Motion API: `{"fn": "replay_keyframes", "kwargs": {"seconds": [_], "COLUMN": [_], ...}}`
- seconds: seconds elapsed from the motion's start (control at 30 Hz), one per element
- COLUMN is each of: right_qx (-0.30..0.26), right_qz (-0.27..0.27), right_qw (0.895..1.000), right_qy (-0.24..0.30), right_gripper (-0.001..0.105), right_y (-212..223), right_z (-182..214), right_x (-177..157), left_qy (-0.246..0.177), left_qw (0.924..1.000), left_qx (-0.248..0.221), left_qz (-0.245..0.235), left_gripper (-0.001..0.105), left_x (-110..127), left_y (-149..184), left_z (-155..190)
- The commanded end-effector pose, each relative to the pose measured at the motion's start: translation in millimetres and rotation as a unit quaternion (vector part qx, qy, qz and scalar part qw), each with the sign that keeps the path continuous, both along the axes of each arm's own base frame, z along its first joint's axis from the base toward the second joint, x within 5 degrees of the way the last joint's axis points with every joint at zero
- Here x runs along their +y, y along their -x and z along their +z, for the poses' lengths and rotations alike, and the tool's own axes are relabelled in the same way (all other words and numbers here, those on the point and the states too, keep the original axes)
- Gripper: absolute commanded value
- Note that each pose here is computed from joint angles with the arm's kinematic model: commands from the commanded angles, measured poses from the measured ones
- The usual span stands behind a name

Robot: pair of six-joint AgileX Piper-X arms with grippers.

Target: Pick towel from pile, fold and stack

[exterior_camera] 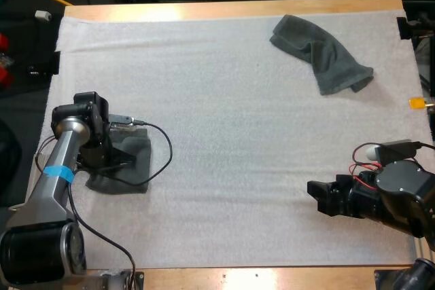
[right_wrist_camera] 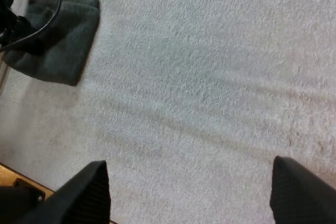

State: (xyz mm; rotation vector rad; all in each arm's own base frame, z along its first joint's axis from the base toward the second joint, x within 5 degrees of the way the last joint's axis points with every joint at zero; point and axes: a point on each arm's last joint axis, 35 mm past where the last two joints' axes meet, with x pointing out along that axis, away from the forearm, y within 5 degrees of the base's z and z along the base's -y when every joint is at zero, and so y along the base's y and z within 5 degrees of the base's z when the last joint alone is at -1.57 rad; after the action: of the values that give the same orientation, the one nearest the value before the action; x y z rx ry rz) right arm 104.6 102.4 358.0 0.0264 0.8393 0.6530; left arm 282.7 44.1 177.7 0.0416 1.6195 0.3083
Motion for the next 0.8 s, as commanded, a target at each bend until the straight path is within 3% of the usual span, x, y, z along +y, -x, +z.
{"fn": "replay_keyframes", "kwargs": {"seconds": [0.0, 0.13, 0.27, 0.4, 0.47, 0.57, 0.77], "right_qx": [-0.001, -0.001, -0.001, -0.001, -0.001, 0.0, 0.0], "right_qz": [0.004, 0.004, 0.004, 0.004, 0.004, 0.005, 0.005], "right_qw": [1.0, 1.0, 1.0, 1.0, 1.0, 1.0, 1.0], "right_qy": [-0.002, -0.002, -0.002, -0.002, -0.002, -0.003, -0.003], "right_gripper": [0.063, 0.063, 0.063, 0.063, 0.063, 0.063, 0.063], "right_y": [1, 1, 1, 1, 1, 1, 1], "right_z": [2, 2, 2, 2, 2, 2, 2], "right_x": [0, 0, 0, 0, 0, 0, 0], "left_qy": [-0.018, -0.046, -0.04, 0.045, 0.115, 0.168, 0.167], "left_qw": [0.9998, 0.9982, 0.9957, 0.9913, 0.9836, 0.9758, 0.9754], "left_qx": [-0.009, -0.038, -0.083, -0.124, -0.139, -0.14, -0.143], "left_qz": [0.003, 0.006, 0.011, 0.007, 0.001, -0.002, 0.002], "left_gripper": [0.073, 0.063, 0.062, 0.062, 0.062, 0.062, 0.062], "left_x": [1, 3, 2, -5, -10, -13, -14], "left_y": [-2, -7, -4, 1, 0, 0, 4], "left_z": [8, 29, 56, 71, 73, 70, 54]}}
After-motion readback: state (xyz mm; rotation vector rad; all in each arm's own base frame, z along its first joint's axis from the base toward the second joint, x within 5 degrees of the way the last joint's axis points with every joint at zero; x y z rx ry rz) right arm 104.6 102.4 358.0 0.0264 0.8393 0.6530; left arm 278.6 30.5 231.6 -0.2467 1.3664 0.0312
